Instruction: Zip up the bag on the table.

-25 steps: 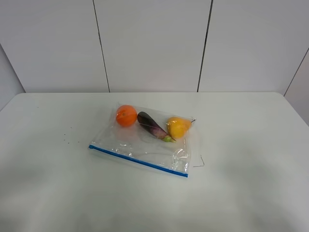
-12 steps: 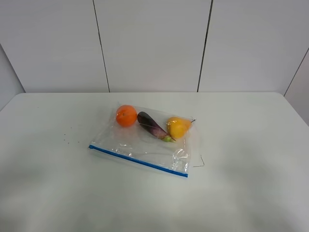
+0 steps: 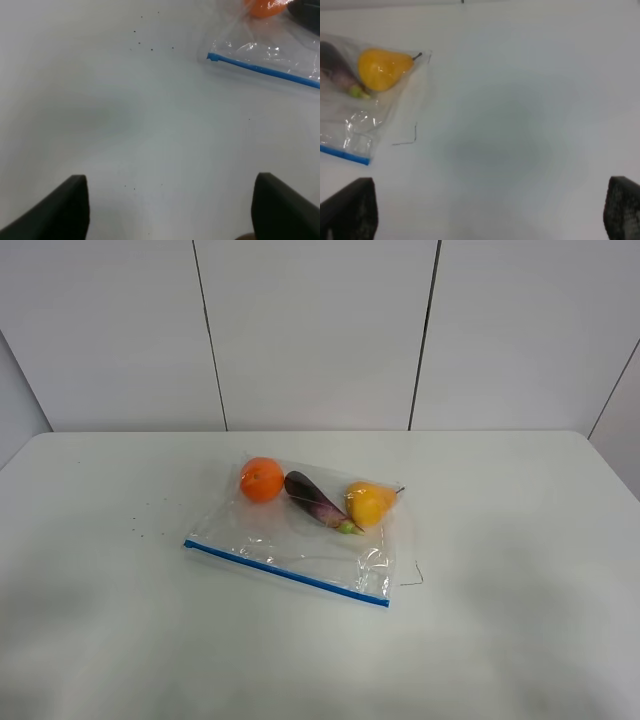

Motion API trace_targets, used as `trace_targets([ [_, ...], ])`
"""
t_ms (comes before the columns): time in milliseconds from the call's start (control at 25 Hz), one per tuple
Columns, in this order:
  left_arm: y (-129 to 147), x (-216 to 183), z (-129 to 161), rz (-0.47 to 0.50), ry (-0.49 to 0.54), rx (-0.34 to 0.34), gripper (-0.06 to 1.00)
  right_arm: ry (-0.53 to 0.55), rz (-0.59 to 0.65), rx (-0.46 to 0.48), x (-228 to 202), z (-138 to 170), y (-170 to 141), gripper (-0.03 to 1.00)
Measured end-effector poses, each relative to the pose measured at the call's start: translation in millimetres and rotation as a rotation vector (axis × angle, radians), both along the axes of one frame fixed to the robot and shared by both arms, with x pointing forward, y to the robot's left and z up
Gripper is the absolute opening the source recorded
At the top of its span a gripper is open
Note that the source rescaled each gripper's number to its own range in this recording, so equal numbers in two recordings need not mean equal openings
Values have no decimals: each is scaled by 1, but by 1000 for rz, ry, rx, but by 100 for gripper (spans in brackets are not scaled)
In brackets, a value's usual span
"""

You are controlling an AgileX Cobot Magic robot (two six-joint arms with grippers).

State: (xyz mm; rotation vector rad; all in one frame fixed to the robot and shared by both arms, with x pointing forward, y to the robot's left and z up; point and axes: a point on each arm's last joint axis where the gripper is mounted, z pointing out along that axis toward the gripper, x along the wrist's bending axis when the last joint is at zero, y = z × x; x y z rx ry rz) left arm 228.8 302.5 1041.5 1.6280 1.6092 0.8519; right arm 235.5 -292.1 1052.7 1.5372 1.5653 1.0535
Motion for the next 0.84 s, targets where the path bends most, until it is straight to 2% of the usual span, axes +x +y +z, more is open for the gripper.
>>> trace_targets([
  [840,0,0,0,0,0,0,90,1,-5,4,0,0,0,100],
])
